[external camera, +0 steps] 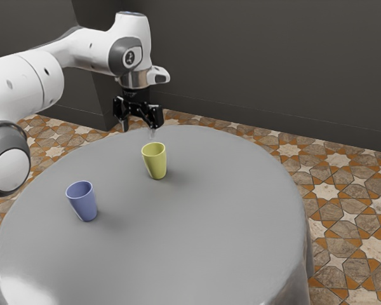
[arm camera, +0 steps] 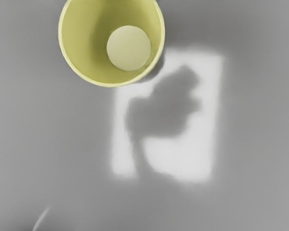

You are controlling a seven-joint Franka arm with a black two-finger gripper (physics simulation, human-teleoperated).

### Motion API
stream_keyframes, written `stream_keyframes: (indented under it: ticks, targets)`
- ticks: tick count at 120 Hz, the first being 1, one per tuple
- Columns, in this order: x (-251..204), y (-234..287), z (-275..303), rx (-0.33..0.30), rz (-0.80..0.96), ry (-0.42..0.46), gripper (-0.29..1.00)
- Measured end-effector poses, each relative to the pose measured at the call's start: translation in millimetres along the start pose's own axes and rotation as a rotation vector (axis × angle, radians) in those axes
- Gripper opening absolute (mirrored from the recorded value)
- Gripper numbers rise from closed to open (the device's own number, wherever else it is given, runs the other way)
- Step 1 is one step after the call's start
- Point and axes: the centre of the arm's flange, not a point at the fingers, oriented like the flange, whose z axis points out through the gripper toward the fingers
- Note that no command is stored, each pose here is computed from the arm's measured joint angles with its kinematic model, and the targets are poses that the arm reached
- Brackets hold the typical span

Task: Place the right cup onto the left cup

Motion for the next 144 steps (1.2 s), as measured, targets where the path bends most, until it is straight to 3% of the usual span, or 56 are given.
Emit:
stream_keyframes:
  ticks: [45,144]
  targets:
    - [42,-8,20,-0.007,0.0,0.057,0.7]
    - [81,7,74,-0.021,0.054,0.069,0.7]
